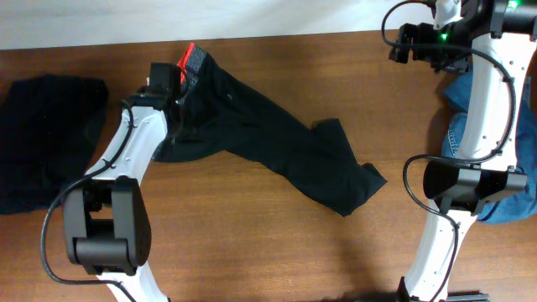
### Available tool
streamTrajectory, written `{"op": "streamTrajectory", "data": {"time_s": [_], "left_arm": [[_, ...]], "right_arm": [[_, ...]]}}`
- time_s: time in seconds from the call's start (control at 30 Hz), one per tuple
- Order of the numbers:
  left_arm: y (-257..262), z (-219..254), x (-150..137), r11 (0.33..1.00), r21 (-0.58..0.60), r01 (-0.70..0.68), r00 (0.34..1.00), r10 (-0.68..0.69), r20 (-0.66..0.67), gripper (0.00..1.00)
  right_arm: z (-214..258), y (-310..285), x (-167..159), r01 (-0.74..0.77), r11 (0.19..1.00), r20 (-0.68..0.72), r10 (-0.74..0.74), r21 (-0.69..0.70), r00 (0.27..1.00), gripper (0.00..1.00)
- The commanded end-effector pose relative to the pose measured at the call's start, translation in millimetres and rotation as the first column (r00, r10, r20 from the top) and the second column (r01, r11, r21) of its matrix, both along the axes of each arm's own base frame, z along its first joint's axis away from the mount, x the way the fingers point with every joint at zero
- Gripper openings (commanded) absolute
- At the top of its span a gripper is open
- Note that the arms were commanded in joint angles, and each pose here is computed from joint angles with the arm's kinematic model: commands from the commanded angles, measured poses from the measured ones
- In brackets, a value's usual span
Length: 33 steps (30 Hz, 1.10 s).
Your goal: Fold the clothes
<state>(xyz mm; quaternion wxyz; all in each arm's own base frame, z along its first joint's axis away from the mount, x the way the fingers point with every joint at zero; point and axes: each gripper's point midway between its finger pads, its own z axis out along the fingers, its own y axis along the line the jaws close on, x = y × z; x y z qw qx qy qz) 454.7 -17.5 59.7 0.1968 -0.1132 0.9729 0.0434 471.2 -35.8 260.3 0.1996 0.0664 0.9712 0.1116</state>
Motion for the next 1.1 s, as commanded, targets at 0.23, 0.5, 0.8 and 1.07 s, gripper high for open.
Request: {"op": "streamTrajectory", "data": {"time_s": [0.23, 0.5, 0.8, 1.07], "left_arm": [[36, -44, -27, 0.995, 0.065, -0.078, 0.995, 0.082, -0.052, 0.03], [47, -64, -53, 0.993, 0.07, -0.1, 0.986, 0.108, -0.126, 0.03], [32, -67, -57, 0.997, -0.016, -0.078, 0.985, 0.075, -0.153, 0.0], [24, -17, -40, 0.996, -0.066, -0.062, 0.998, 0.06, -0.035, 0.0]], "right_arm": [[10, -2, -3, 0.004, 1.0, 0.022, -0.004, -0.013, 1.0, 0.99], [10, -2, -3, 0.004, 1.0, 0.022, -0.004, -0.013, 1.0, 0.99], [10, -2, -3, 0.004, 1.0, 0.022, -0.004, -0.013, 1.0, 0.99], [10, -2, -3, 0.004, 1.0, 0.022, -0.004, -0.013, 1.0, 0.99]]}}
